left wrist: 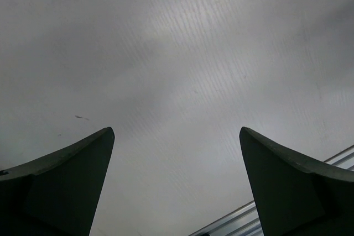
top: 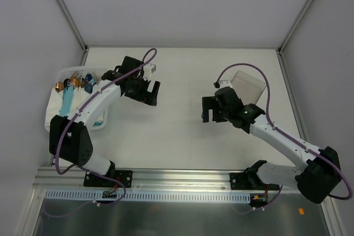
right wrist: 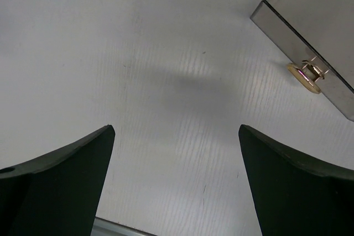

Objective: Place the utensils on the paper napkin and roll it up

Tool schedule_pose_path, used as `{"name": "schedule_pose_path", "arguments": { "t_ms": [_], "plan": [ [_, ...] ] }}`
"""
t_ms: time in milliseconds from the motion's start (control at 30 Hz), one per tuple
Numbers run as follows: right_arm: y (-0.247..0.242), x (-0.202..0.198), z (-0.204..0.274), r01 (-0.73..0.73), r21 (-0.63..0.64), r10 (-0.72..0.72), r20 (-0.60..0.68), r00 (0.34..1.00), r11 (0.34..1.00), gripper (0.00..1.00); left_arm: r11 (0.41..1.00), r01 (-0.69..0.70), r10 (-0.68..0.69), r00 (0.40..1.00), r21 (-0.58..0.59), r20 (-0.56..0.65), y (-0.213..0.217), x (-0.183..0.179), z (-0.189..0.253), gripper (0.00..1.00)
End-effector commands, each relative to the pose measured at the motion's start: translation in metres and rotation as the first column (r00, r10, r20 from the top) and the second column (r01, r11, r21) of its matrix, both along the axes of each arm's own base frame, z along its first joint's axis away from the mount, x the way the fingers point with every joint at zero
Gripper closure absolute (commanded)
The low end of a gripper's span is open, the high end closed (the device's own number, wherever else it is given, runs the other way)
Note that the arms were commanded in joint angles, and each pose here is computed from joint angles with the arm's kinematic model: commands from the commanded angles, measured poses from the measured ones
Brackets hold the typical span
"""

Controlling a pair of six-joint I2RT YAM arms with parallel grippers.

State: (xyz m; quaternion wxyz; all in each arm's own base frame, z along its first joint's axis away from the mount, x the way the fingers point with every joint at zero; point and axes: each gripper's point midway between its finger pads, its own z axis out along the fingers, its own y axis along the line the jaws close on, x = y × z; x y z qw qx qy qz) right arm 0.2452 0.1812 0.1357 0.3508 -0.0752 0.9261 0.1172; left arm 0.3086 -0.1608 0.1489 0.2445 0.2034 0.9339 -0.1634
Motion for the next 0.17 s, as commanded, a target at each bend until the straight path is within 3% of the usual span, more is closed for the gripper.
{"name": "schedule_pose_path", "arguments": {
  "t_ms": [0, 133],
  "plan": [
    [-0.003, 0.010, 0.010, 0.009, -0.026, -0.008, 0.031, 0.999, 1.000, 0.01, 0.999, -0.048, 0.048, 0.998, 0.005, 0.039, 0.004, 0.011, -0.004, 0.01],
    [0.000, 0.012, 0.014, 0.004, -0.021, -0.003, 0.039, 0.999, 1.000, 0.01, 0.999, -0.037, 0.040, 0.996, -0.031, 0.085, 0.001, 0.009, 0.009, 0.01]
  ]
}}
